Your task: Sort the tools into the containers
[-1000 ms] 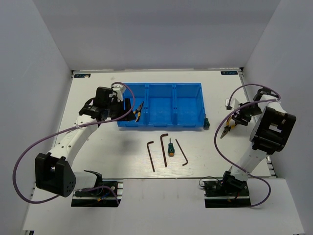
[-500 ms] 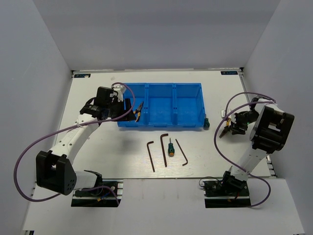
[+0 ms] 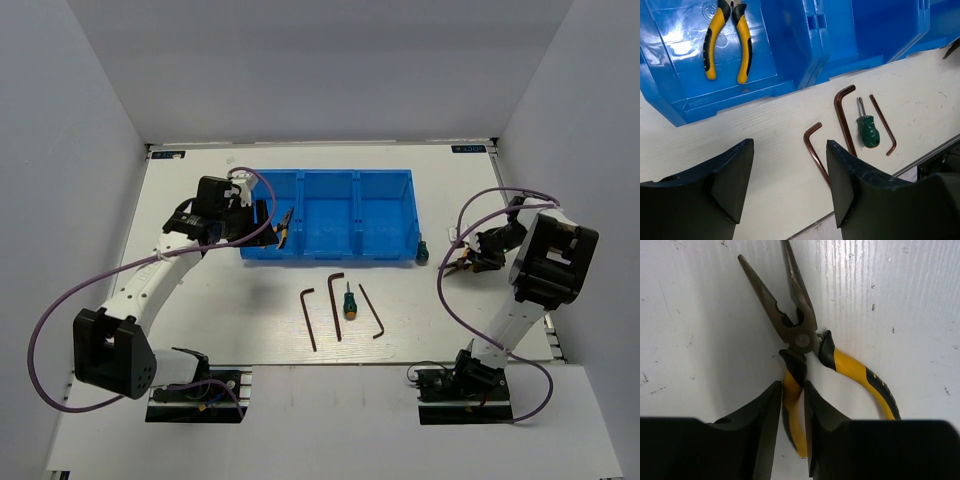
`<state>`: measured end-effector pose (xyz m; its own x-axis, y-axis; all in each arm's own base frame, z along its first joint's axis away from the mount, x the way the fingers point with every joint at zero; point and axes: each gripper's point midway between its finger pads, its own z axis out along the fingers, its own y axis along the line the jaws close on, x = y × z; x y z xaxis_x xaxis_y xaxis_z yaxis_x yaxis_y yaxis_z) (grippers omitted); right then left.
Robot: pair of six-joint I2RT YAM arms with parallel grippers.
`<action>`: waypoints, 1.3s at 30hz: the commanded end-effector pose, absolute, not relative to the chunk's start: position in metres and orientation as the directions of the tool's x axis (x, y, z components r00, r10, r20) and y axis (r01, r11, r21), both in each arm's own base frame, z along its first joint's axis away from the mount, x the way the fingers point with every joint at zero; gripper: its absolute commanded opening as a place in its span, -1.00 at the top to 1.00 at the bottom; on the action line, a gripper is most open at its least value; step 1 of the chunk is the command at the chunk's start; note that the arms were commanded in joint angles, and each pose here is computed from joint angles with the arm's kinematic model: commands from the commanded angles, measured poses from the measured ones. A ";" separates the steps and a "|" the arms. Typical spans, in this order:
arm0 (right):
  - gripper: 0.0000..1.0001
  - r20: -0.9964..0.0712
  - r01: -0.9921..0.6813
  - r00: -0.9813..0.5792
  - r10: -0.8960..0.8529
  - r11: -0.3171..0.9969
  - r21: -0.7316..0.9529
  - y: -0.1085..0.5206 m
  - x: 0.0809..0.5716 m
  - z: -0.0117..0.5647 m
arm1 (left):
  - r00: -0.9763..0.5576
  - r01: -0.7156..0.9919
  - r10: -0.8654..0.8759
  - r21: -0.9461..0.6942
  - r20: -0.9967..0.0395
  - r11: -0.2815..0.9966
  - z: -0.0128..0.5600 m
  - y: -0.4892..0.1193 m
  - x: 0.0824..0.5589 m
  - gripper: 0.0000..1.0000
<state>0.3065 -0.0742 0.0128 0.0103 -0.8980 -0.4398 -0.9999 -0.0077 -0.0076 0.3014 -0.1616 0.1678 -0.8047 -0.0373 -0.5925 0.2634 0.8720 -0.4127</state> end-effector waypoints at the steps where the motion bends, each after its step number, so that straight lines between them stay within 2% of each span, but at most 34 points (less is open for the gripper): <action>1: 0.41 -0.390 -0.989 -0.019 -0.921 -0.038 0.140 -0.079 0.262 -0.012 | -0.777 0.285 -0.053 -0.427 -0.627 0.858 0.182 -0.165 0.300 -0.40; 4: 0.55 -0.380 -0.987 -0.086 -0.921 0.027 0.156 -0.078 0.260 -0.012 | -0.778 0.285 -0.053 -0.427 -0.626 0.858 0.179 -0.165 0.300 -0.40; 5: 0.69 -0.382 -0.987 -0.098 -0.919 0.040 0.157 -0.076 0.260 -0.012 | -0.778 0.285 -0.053 -0.427 -0.626 0.858 0.179 -0.165 0.300 -0.40; 8: 0.88 -0.377 -0.980 -0.167 -0.911 0.112 0.164 -0.074 0.262 -0.009 | -0.774 0.293 -0.053 -0.432 -0.630 0.853 0.180 -0.167 0.301 -0.40; 9: 1.00 -0.379 -0.977 -0.181 -0.907 0.124 0.171 -0.072 0.261 -0.008 | -0.774 0.293 -0.053 -0.432 -0.630 0.853 0.180 -0.167 0.301 -0.40; 14: 1.00 -0.446 -0.933 -0.358 -0.820 0.292 0.212 -0.054 0.264 0.034 | -0.763 0.307 -0.056 -0.437 -0.644 0.845 0.184 -0.167 0.297 -0.40; 17: 1.00 -0.521 -0.919 -0.394 -0.757 0.319 0.230 -0.035 0.259 0.074 | -0.756 0.307 -0.067 -0.443 -0.651 0.843 0.184 -0.167 0.295 -0.40; 20: 1.00 -0.598 -0.929 -0.369 -0.712 0.305 0.211 -0.012 0.253 0.107 | -0.744 0.321 -0.069 -0.447 -0.664 0.835 0.186 -0.169 0.295 -0.40; 25: 1.00 -0.667 -0.949 -0.309 -0.677 0.263 0.173 0.016 0.241 0.151 | -0.724 0.334 -0.076 -0.445 -0.686 0.831 0.194 -0.168 0.293 -0.40; 32: 1.00 -0.797 -0.976 -0.173 -0.579 0.207 0.061 0.074 0.248 0.216 | -0.663 0.348 -0.106 -0.431 -0.741 0.832 0.214 -0.163 0.289 -0.40; 33: 1.00 -0.813 -0.985 -0.096 -0.574 0.173 -0.005 0.094 0.263 0.219 | -0.636 0.339 -0.118 -0.414 -0.763 0.845 0.222 -0.157 0.289 -0.40; 35: 1.00 -0.818 -0.981 -0.132 -0.560 0.193 0.026 0.115 0.266 0.222 | -0.610 0.313 -0.150 -0.411 -0.778 0.856 0.231 -0.151 0.289 -0.40; 36: 1.00 -0.823 -0.983 0.005 -0.568 0.146 -0.107 0.136 0.289 0.229 | -0.588 0.285 -0.170 -0.399 -0.791 0.872 0.236 -0.145 0.291 -0.40; 37: 1.00 -0.823 -0.978 -0.071 -0.563 0.200 -0.052 0.143 0.293 0.229 | -0.566 0.267 -0.202 -0.409 -0.800 0.873 0.243 -0.141 0.287 -0.40; 38: 1.00 -0.816 -0.970 -0.026 -0.578 0.211 -0.119 0.151 0.315 0.230 | -0.547 0.249 -0.224 -0.412 -0.806 0.876 0.249 -0.137 0.287 -0.40; 39: 1.00 -0.815 -0.978 0.019 -0.579 0.157 -0.134 0.179 0.312 0.232 | -0.539 0.213 -0.243 -0.410 -0.807 0.887 0.248 -0.131 0.285 -0.40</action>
<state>0.2807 0.1328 0.2049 -0.0226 -0.6461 -0.7629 -0.9915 0.1122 -0.0657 0.2854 -0.1460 0.2306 -0.6120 -0.1648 -0.7735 0.2872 0.8650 -0.4115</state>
